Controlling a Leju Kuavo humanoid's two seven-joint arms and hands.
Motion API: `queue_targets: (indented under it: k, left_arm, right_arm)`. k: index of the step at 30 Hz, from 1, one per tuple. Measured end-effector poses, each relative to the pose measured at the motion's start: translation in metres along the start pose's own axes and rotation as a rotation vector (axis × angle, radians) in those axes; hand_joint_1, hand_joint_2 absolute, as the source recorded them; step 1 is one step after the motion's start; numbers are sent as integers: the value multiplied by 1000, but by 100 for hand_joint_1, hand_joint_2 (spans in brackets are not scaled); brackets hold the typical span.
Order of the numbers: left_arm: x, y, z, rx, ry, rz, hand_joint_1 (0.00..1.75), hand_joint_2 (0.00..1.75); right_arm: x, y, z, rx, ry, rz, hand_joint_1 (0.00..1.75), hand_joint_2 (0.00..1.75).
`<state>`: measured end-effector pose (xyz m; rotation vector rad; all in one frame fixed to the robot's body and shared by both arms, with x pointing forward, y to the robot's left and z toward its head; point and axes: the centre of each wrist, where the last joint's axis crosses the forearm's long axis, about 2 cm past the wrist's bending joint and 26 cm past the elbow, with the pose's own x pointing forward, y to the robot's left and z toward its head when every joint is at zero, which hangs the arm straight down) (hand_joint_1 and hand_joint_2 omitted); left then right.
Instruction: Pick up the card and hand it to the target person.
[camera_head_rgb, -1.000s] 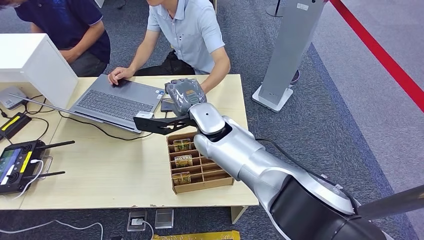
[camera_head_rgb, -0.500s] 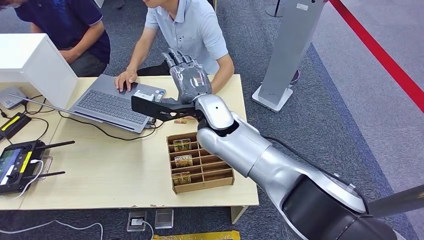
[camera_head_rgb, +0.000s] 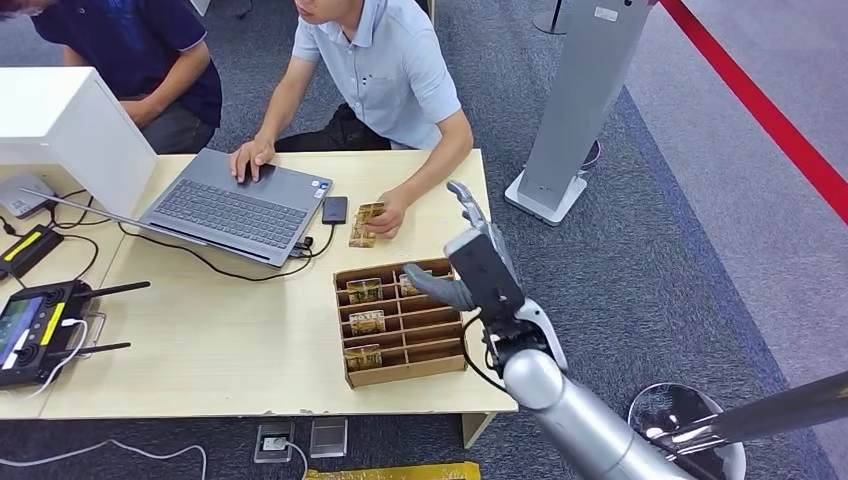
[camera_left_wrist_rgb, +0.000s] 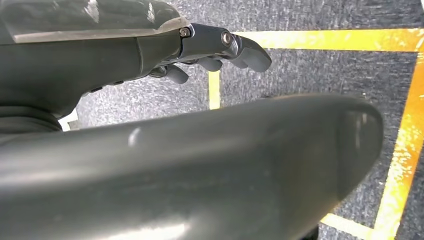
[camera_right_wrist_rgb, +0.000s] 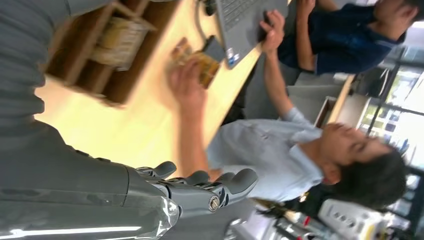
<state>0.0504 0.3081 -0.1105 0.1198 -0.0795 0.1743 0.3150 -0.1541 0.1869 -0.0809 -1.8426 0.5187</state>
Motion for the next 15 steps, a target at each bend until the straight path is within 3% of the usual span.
queue_targets:
  k: [8,15]
  left_arm:
    - [1,0,0,7,3,2,0,0]
    - [3,0,0,7,-4,-7,0,0]
  right_arm:
    - [-23,6,80,-39,69,-110,0,175]
    - [-31,15,103,23,99,-225,0,175]
